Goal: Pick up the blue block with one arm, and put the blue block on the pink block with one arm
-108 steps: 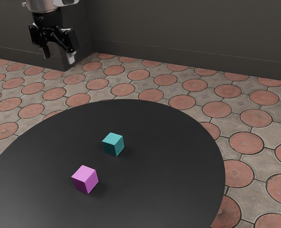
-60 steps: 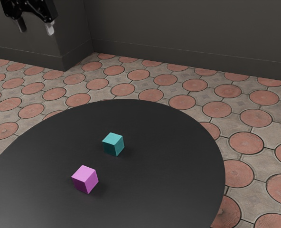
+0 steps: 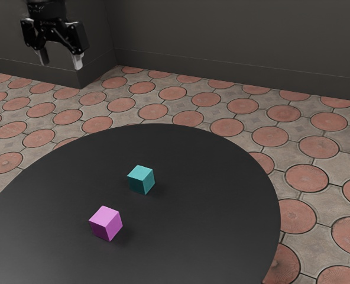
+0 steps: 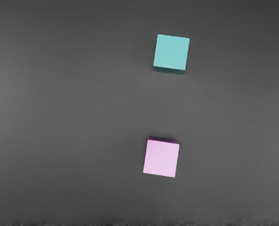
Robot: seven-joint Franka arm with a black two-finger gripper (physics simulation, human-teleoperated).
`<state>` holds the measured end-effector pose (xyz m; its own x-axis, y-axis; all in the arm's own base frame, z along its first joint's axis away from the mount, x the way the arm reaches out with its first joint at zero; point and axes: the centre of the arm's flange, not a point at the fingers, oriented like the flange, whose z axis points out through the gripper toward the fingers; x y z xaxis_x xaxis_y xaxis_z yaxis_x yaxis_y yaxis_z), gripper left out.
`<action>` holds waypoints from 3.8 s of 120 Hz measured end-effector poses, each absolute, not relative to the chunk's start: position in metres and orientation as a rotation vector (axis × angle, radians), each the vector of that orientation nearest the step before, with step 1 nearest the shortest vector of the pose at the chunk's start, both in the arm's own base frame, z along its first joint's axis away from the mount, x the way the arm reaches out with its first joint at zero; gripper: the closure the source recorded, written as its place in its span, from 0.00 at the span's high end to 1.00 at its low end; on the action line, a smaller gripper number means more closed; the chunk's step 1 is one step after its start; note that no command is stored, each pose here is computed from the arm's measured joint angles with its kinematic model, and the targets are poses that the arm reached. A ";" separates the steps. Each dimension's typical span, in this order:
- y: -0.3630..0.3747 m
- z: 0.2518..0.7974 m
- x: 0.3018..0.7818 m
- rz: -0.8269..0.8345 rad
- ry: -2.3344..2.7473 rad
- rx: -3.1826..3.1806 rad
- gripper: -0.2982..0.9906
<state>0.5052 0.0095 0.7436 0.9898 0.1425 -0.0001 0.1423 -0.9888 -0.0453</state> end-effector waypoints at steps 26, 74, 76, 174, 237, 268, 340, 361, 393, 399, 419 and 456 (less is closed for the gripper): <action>-0.023 0.607 0.495 0.152 -0.125 -3.093 0.77; -0.047 0.499 0.505 0.036 -0.048 -3.093 0.77; -0.048 0.497 0.507 0.029 -0.045 -3.092 0.77; -0.027 0.366 0.590 0.000 -0.053 -3.099 0.77; -0.018 0.331 0.631 -0.048 -0.001 -3.101 0.77; -0.009 0.324 0.643 -0.046 0.027 -3.097 0.77; -0.007 0.295 0.657 0.002 0.093 -3.101 0.77; -0.007 0.292 0.662 0.010 0.105 -3.099 0.77; -0.007 0.278 0.663 0.044 0.115 -3.101 0.77; -0.007 0.275 0.664 0.048 0.116 -3.102 0.77; -0.007 0.268 0.665 0.056 0.116 -3.107 0.77; -0.007 0.268 0.666 0.051 0.115 -3.113 0.68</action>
